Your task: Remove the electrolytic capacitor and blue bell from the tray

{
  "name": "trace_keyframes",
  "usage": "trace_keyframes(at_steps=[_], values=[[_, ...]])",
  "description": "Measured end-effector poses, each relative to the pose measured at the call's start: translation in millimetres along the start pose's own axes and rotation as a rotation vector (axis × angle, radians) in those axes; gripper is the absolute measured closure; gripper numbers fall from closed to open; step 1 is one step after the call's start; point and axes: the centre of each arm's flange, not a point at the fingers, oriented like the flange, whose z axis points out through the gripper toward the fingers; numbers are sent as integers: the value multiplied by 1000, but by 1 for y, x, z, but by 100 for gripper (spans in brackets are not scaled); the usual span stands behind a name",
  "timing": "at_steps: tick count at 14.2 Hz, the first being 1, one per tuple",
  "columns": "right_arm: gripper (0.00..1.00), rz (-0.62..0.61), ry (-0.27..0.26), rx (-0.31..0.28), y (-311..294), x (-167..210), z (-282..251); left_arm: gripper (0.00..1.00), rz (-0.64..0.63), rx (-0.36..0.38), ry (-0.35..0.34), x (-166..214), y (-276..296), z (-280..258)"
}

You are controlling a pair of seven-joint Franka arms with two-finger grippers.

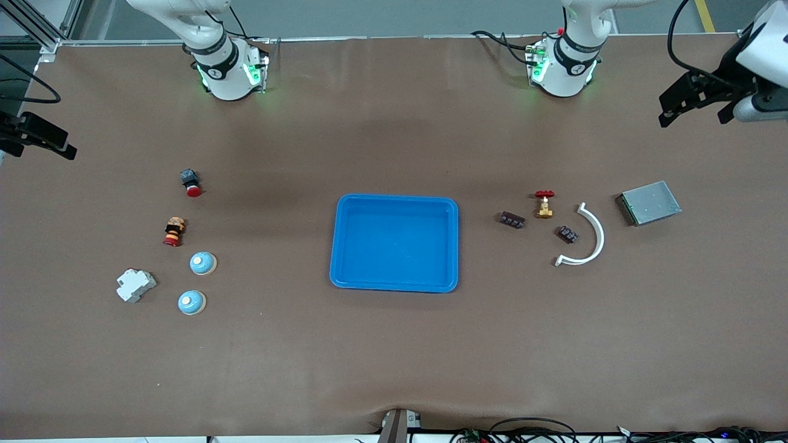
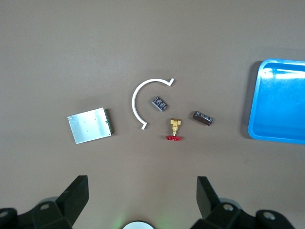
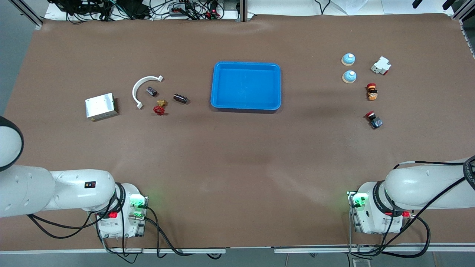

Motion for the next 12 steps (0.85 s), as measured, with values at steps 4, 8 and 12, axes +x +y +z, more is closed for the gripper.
trace_keyframes(at_steps=[4,8,12], values=[[0,0,1,0,0,0,-1,0,3,-19,19,-5,-7,-10],[0,0,6,0,0,-2,-3,0,2,-24,29,1,-8,-14],[0,-1,13,0,0,-5,-7,0,1,-26,29,5,-8,-14]])
